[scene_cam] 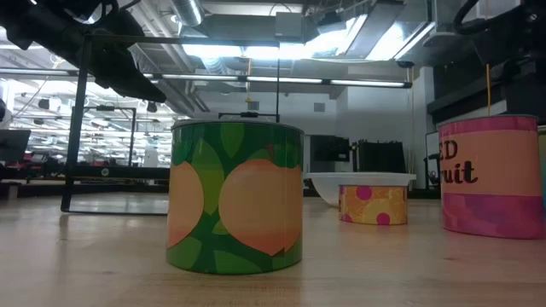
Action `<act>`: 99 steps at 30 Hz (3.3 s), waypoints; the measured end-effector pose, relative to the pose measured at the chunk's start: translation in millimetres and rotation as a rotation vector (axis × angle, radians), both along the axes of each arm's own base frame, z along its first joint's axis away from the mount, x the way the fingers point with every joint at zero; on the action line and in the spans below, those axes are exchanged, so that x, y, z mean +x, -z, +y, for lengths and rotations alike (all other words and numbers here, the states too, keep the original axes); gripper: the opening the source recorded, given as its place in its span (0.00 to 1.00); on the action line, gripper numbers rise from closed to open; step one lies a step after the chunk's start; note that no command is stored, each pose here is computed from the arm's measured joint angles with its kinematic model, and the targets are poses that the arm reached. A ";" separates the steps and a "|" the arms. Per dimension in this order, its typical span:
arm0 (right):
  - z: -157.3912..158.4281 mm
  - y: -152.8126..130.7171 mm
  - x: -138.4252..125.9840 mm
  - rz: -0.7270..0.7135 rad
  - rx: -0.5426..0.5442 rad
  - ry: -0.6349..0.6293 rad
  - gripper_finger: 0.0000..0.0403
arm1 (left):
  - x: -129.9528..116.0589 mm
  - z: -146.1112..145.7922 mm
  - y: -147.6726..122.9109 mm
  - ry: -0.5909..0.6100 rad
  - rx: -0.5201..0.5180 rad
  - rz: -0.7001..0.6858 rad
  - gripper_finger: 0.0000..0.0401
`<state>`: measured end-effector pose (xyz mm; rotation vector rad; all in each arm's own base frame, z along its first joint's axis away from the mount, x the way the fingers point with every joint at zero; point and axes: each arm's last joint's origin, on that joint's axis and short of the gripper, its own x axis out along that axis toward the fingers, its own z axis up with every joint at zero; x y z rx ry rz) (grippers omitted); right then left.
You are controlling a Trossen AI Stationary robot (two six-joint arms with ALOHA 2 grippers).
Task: Pick and place cans onto a shelf
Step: Put the large canned cherries on the shelf
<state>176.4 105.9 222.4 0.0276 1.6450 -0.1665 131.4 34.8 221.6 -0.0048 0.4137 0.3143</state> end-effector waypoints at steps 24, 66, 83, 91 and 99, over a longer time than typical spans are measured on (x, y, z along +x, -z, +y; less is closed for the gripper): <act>0.8 -0.8 1.6 -0.011 0.017 -0.134 0.01 | 0.0 0.0 0.0 0.000 0.000 0.000 0.18; -81.7 -114.7 94.8 -0.322 -0.056 -0.260 0.00 | 0.0 0.0 0.1 0.000 -0.001 0.000 0.18; -165.0 -97.3 221.8 -0.293 -0.170 -0.275 0.00 | 0.0 0.0 0.1 0.000 -0.002 0.001 0.18; -186.6 -82.7 254.7 -0.304 -0.176 -0.276 0.00 | -0.2 -0.1 0.6 -0.001 -0.003 0.006 0.18; -190.8 -67.5 269.3 -0.298 -0.174 -0.285 0.00 | -0.5 -0.2 1.3 0.000 -0.005 0.013 0.18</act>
